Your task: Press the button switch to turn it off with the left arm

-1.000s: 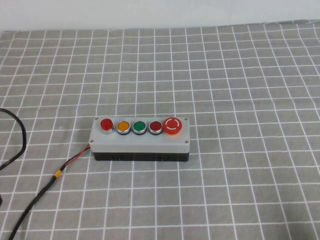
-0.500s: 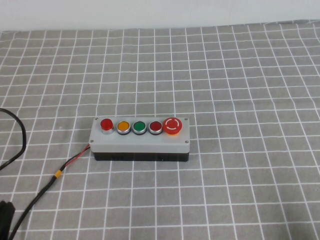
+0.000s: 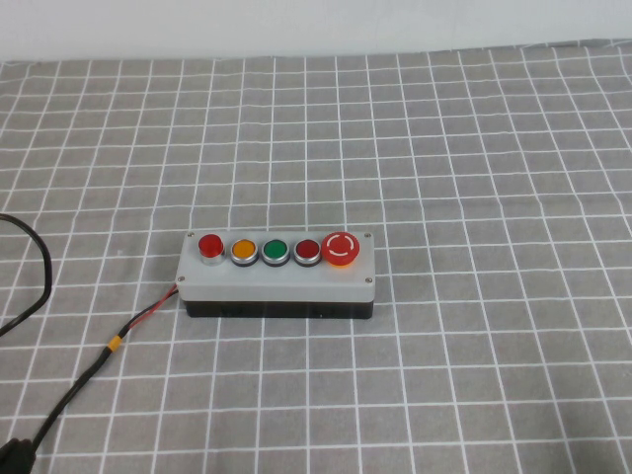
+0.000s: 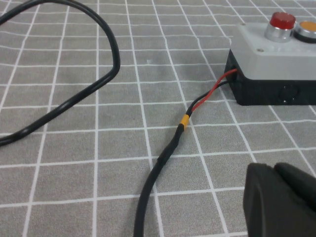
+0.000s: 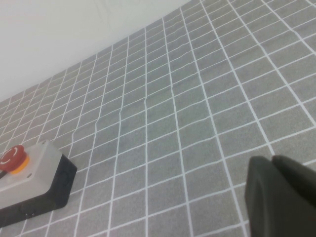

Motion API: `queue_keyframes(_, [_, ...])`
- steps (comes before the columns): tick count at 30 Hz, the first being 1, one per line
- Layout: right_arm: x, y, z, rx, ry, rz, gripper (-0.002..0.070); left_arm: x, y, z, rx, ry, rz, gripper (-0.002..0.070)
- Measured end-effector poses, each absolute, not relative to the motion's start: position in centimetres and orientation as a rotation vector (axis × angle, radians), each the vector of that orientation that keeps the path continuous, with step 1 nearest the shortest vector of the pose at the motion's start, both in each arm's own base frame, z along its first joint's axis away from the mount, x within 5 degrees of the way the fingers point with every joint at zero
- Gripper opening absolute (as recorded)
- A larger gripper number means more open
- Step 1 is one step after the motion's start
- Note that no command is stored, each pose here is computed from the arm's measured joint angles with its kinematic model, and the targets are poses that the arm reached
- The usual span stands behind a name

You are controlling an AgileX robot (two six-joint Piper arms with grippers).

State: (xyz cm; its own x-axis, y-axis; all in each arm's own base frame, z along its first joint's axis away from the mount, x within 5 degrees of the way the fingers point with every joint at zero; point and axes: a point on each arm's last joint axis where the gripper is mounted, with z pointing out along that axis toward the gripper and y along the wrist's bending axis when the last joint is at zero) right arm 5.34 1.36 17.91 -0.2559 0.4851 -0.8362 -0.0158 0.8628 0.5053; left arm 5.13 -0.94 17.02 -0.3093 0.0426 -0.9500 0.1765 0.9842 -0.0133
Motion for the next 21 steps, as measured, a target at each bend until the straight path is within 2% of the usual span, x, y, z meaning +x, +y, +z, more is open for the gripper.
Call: queue_keyframes(21, [5.34,1.36,17.91,0.358,1.777,0.494,-0.0017,5.14,-0.91,17.02,0.136,1.885,-0.145,-0.0003])
